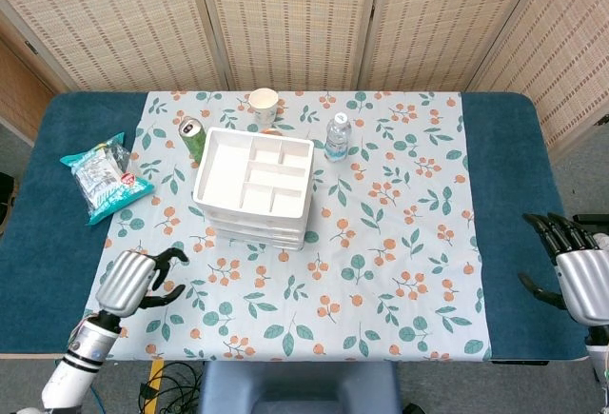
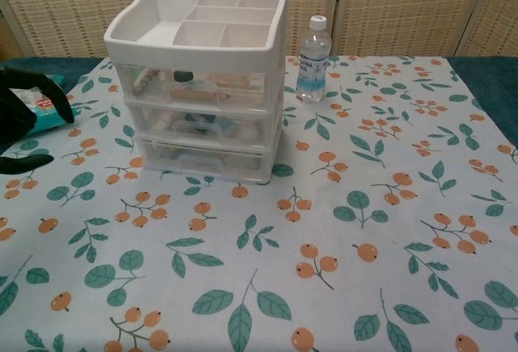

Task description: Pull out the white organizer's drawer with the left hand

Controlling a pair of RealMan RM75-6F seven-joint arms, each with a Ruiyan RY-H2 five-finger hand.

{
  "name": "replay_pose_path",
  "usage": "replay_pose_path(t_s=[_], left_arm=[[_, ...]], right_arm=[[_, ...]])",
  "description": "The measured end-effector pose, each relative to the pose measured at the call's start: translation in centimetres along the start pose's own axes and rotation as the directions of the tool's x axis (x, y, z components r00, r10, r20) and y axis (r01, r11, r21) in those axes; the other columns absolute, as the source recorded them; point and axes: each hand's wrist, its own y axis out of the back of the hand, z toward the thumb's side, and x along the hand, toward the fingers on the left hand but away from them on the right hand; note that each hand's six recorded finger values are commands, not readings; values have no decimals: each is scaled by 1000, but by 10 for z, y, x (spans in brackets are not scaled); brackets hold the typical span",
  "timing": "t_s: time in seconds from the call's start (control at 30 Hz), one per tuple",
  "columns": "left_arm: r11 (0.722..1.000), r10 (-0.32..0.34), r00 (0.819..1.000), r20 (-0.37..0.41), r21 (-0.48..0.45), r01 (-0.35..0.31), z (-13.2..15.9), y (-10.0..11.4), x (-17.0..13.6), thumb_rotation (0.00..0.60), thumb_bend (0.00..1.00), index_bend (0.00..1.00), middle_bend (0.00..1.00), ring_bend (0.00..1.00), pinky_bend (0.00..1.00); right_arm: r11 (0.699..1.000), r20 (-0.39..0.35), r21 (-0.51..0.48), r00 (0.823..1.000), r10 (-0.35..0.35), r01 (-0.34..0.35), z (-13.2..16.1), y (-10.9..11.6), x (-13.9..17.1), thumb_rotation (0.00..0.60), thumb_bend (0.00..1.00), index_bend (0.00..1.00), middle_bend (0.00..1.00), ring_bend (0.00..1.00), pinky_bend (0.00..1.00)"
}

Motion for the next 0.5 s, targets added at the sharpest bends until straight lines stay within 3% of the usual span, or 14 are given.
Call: replay_pose_path(t_s=[0.2,0.33,0.5], left_arm=[[990,-98,990,97,-89,107,31,-29,35,600,420,267,935,904,1000],[973,-145,984,108,-165,161,41,-44,53,600,429,207,936,915,1000],[959,-159,981,112,-219,180,49,-53,69,600,429,162,937,917,1000]], right_arm=[[1000,3,1,1000,-1,1,-1,1,0,600,253,115,176,162,176],[1000,9,3,1000,-2,2,-2,2,1,600,253,115,176,162,175],[1000,22,3,1000,-3,3,-5,3,4,600,253,115,176,163,175]])
